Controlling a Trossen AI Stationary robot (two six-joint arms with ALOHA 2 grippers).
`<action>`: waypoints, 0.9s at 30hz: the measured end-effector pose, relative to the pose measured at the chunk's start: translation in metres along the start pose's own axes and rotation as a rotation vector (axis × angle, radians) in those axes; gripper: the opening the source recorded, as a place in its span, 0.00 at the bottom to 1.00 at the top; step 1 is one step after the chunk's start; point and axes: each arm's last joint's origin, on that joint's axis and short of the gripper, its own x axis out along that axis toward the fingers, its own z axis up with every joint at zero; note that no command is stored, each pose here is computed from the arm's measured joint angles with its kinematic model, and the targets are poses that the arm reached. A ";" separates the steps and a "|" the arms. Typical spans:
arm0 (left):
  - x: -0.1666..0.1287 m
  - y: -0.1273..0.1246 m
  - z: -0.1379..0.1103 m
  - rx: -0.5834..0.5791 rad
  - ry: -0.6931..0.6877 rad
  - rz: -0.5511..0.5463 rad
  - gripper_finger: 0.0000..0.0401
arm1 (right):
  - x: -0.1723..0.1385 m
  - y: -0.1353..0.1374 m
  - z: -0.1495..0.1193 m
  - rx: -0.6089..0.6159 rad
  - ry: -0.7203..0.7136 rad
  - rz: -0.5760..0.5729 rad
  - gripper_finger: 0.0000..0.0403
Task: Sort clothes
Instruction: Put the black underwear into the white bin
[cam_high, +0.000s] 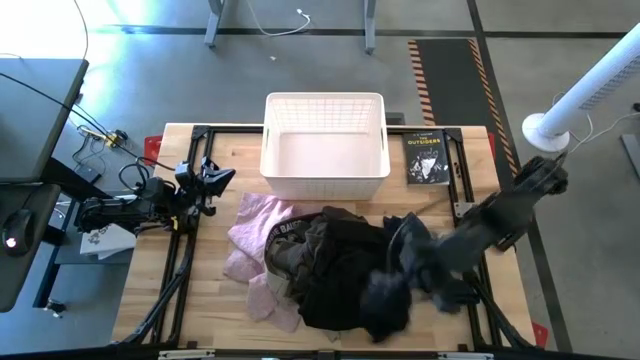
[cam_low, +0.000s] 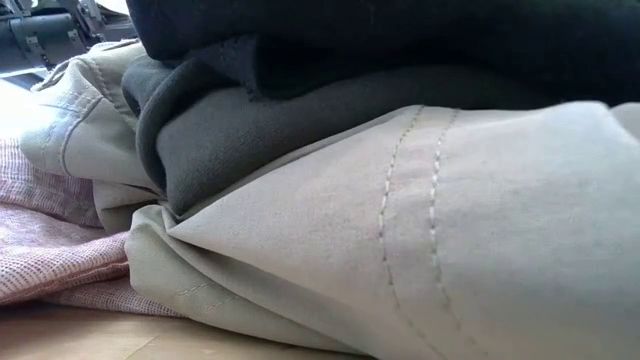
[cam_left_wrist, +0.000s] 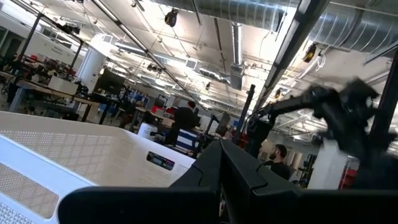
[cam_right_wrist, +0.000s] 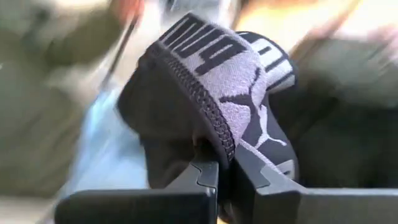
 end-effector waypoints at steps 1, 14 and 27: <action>0.000 0.000 0.000 0.000 0.001 -0.004 0.00 | -0.015 -0.003 0.011 -0.048 -0.101 -0.080 0.01; 0.000 0.000 0.001 0.005 -0.013 -0.003 0.00 | -0.109 -0.130 0.097 -0.145 -0.532 -0.803 0.01; 0.000 -0.001 0.005 0.038 -0.053 -0.012 0.00 | -0.047 -0.307 0.078 0.216 -0.099 -0.684 0.02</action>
